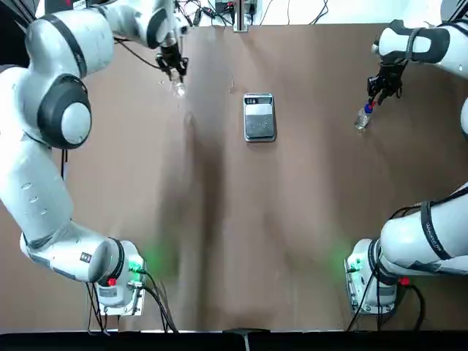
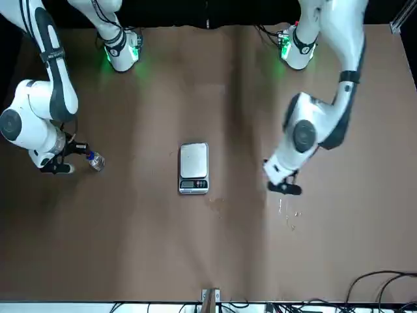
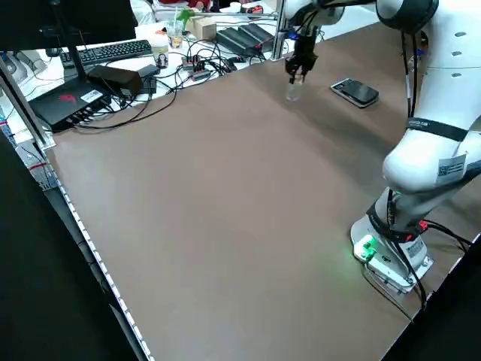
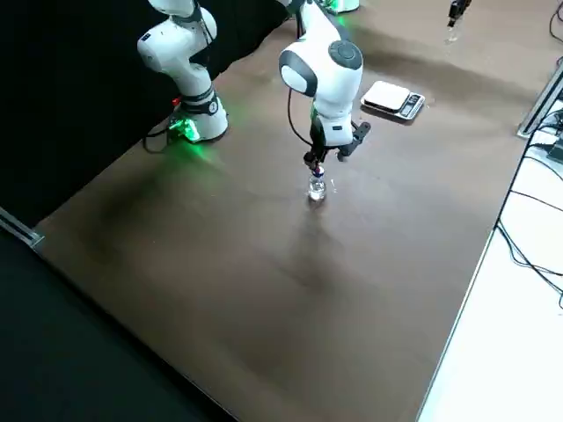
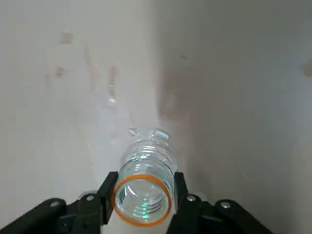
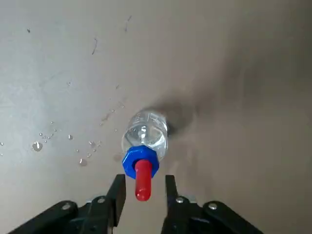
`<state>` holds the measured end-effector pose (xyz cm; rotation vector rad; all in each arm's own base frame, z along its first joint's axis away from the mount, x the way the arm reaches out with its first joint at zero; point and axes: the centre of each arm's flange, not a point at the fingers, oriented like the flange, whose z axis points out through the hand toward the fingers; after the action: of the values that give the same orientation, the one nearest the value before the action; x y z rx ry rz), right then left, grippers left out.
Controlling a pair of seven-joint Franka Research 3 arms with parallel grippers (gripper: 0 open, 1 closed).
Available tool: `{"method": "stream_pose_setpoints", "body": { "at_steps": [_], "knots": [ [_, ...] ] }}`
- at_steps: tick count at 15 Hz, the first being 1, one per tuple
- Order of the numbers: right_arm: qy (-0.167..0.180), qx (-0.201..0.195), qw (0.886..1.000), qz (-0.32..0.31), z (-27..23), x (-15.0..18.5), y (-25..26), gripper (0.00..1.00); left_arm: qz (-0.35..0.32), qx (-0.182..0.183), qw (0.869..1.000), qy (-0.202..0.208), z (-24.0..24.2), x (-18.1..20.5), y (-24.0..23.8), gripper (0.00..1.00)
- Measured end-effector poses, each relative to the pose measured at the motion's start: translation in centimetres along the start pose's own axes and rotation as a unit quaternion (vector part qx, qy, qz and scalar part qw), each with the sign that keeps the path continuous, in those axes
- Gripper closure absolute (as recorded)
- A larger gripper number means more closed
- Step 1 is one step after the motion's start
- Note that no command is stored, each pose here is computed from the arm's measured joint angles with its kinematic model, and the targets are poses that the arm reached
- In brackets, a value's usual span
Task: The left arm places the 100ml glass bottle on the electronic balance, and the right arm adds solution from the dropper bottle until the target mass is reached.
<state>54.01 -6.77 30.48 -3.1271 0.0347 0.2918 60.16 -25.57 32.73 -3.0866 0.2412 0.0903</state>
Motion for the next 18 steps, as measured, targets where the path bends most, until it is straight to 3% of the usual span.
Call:
{"method": "stream_pose_setpoints", "body": {
  "at_steps": [3,4,8,10,12,17,18],
  "knots": [
    [0.001,0.0,1.0,0.0,0.3,0.1,0.0,0.6,0.009,0.008,1.0,-0.014,-0.4,-0.4,6.7,0.49],
    [0.002,0.0,1.0,0.0,0.4,0.2,0.0,0.61,-0.006,0.008,1.0,-0.01,-0.3,-0.4,10.5,0.49],
    [0.003,0.0,1.0,-0.001,0.8,0.4,-0.1,0.63,-0.035,0.006,0.999,0.0,0.3,-1.7,18.0,0.49],
    [0.002,0.0,1.0,-0.001,0.9,0.4,-0.1,0.65,-0.047,0.005,0.999,0.002,0.8,-2.6,21.0,0.49],
    [0.002,0.0,1.0,-0.001,1.0,0.4,-0.1,0.76,-0.059,0.003,0.998,0.005,1.0,-3.2,23.3,0.49],
    [0.002,0.0,1.0,-0.003,1.0,0.5,-0.3,0.8,-0.078,-0.01,0.997,0.02,0.3,-4.6,28.1,0.49],
    [0.003,0.0,1.0,-0.003,0.9,0.5,-0.3,0.87,-0.08,-0.013,0.996,0.023,0.3,-4.7,29.1,0.49]
  ]
}}
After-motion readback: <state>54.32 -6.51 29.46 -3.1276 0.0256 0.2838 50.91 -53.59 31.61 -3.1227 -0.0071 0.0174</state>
